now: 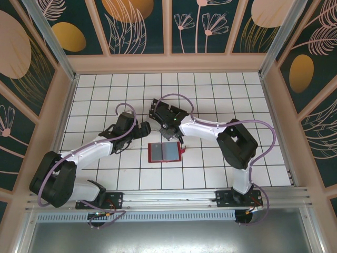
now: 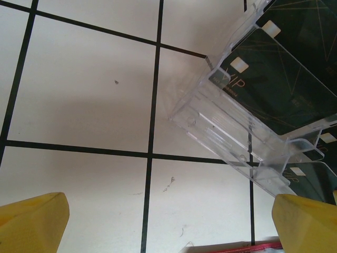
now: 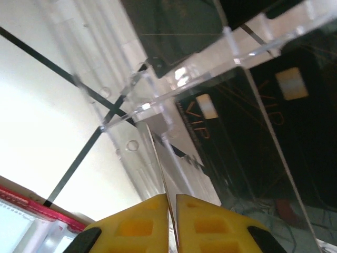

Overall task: Put the credit cards into the card holder
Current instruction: Pick up the credit card from the storage box.

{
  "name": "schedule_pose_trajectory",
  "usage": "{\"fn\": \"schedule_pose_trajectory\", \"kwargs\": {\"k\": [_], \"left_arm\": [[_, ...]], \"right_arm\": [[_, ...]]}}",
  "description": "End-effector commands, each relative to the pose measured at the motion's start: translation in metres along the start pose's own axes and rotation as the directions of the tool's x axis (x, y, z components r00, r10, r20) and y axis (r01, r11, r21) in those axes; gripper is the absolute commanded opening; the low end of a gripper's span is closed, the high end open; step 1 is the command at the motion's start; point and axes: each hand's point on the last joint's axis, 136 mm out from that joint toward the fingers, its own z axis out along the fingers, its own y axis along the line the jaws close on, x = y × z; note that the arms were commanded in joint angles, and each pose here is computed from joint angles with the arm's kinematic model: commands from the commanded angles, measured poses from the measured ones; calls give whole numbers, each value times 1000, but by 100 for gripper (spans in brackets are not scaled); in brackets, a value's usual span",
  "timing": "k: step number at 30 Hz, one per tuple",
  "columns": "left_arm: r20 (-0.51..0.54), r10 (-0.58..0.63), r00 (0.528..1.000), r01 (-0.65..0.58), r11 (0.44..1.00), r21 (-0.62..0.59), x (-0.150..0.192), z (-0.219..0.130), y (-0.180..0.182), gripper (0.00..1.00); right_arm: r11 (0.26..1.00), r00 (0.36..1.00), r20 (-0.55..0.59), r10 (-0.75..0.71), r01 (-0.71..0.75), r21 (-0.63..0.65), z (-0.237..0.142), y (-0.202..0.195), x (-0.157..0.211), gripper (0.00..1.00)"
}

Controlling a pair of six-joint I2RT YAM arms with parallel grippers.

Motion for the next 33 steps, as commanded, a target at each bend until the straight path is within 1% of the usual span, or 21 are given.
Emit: {"fn": "schedule_pose_trajectory", "kwargs": {"k": [1, 3, 7, 12, 13, 16, 19, 24, 28, 31, 33], "left_arm": [[13, 9, 1000, -9, 1000, 14, -8, 1, -5, 99], [14, 12, 1000, -12, 1000, 14, -9, 1, -5, 98], [16, 15, 1000, -15, 1000, 11, -10, 0, -5, 99], [15, 18, 1000, -18, 1000, 9, -10, 1, -5, 99], [15, 18, 1000, -19, 1000, 8, -10, 1, -5, 99], [16, 24, 1000, -24, 1000, 9, -12, 0, -6, 99], [19, 31, 999, -31, 1000, -1, -13, 0, -5, 99], [22, 39, 999, -38, 999, -10, -14, -3, -3, 99], [20, 40, 999, -40, 999, -11, -13, -5, -3, 99], [18, 50, 999, -49, 999, -18, -11, -9, 0, 98], [11, 60, 998, -60, 998, -25, -8, -12, 3, 99]], "right_arm": [[995, 997, 2, -74, 74, -63, 5, 14, -2, 10], [992, 995, 13, -102, 102, -69, 4, 15, -4, 10], [991, 992, 17, -125, 126, -39, 5, 11, -8, 9], [987, 987, 33, -159, 158, 43, 1, -2, -15, 0], [985, 986, 41, -163, 161, 60, -2, -4, -17, 0], [983, 983, 84, -163, 154, 100, -17, -11, -30, 0], [982, 977, 144, -159, 142, 123, -40, -11, -45, 0], [985, 962, 229, -147, 121, 126, -76, 1, -59, 0], [994, 958, 276, -76, 52, 95, -94, 9, -59, 0], [998, 945, 322, 56, -65, 17, -107, 16, -55, 0], [984, 919, 353, 178, -161, -78, -114, 21, -49, 0]]}}
